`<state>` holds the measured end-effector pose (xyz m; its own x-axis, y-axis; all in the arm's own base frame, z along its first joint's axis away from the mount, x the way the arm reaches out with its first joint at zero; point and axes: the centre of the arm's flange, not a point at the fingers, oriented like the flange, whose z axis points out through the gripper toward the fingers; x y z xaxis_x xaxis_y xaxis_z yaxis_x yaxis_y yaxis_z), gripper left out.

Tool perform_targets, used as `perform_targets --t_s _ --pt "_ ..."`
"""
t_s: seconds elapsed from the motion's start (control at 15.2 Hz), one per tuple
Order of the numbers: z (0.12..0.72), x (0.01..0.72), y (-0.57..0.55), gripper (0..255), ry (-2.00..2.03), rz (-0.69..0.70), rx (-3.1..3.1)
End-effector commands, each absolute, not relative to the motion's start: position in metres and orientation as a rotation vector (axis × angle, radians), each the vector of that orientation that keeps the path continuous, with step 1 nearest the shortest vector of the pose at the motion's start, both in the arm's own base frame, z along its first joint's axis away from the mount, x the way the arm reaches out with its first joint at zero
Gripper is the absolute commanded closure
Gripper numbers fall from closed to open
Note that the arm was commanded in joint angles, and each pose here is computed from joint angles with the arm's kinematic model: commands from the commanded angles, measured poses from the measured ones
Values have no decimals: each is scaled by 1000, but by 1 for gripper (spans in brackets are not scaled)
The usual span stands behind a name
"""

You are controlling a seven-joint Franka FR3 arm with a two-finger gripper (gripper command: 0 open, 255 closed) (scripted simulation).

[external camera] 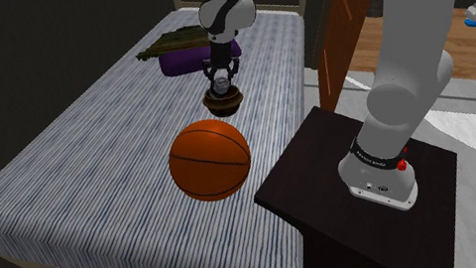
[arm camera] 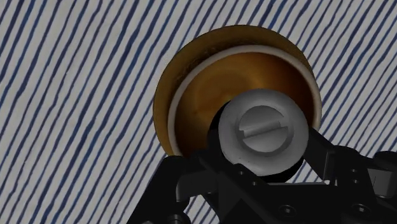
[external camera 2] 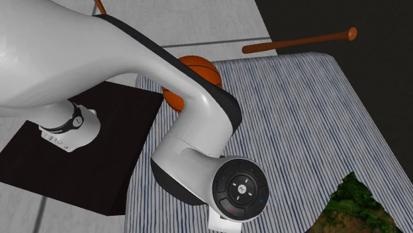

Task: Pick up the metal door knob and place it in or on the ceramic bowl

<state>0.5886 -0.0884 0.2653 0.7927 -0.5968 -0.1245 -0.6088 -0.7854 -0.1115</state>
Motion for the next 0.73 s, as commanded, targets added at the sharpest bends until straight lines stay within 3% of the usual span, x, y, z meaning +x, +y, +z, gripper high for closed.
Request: perform_targets --t_s 0.0,0.07,0.13,0.46,0.66 --pt "265 589 -89 255 959 123 -2835" --pt "265 589 -89 255 959 123 -2835" --pt "265 589 -89 0 959 123 -2835" --pt "265 589 -89 0 959 123 -2835" --pt "304 590 -95 0 959 123 -2835"
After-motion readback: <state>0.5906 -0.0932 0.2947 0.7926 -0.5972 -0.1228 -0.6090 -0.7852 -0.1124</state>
